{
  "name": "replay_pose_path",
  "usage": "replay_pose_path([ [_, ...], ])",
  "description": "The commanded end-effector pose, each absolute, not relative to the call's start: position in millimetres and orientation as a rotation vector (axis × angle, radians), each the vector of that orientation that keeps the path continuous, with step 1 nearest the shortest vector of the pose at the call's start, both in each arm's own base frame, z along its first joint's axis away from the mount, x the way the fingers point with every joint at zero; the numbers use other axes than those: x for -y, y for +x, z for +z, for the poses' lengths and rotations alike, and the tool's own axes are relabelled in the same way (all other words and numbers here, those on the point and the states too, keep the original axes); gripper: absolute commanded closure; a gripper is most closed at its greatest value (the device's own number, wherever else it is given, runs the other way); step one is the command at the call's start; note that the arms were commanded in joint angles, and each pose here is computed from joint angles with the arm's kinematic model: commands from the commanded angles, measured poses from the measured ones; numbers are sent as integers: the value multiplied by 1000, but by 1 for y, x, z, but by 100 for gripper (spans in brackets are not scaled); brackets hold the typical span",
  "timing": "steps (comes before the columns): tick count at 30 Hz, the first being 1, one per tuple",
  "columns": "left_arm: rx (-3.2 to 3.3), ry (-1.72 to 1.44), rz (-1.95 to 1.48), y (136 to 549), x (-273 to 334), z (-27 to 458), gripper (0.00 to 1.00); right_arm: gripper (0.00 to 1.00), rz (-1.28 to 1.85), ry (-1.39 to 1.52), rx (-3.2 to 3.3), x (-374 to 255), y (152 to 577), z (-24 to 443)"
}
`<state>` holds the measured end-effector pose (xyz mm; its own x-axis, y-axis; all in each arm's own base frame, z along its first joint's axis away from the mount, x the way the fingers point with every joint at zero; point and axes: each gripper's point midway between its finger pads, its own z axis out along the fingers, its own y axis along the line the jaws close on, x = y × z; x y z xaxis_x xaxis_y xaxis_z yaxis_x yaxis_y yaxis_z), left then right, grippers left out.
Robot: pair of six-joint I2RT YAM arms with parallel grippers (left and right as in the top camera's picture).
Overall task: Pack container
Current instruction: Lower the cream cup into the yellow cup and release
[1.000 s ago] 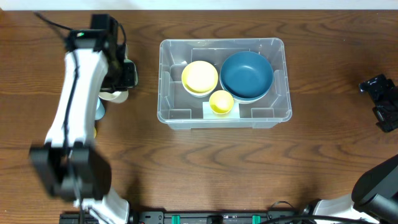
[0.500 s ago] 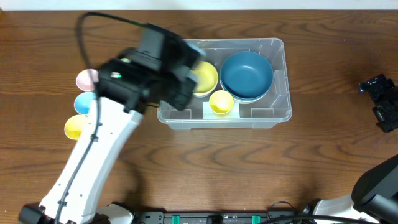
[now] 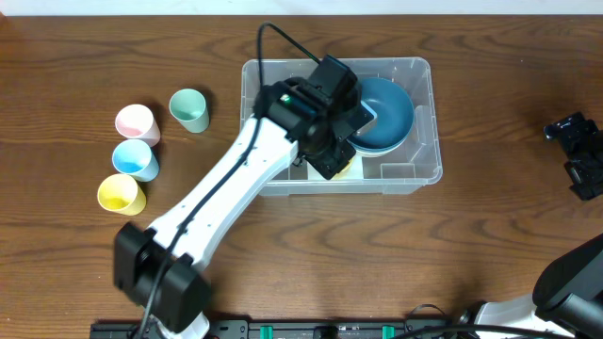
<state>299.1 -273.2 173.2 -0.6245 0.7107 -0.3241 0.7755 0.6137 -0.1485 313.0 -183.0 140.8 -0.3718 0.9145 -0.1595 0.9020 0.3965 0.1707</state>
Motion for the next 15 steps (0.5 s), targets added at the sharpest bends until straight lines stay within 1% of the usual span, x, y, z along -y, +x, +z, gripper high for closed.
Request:
replay_pose_path([
  [1, -2620, 1256, -403, 302, 277, 161, 94, 1, 79, 1634, -2410, 186, 313, 141],
  [4, -2625, 1278, -398, 303, 278, 154, 94, 1, 79, 1634, -2410, 186, 313, 141],
  [12, -2600, 1270, -399, 308, 281, 155, 94, 1, 79, 1634, -2410, 186, 313, 141],
  [13, -2598, 1269, -399, 308, 282, 155, 92, 1, 79, 1634, -2410, 186, 313, 141],
  [15, -2597, 1269, -399, 309, 282, 155, 73, 1, 79, 1634, -2410, 186, 313, 141],
])
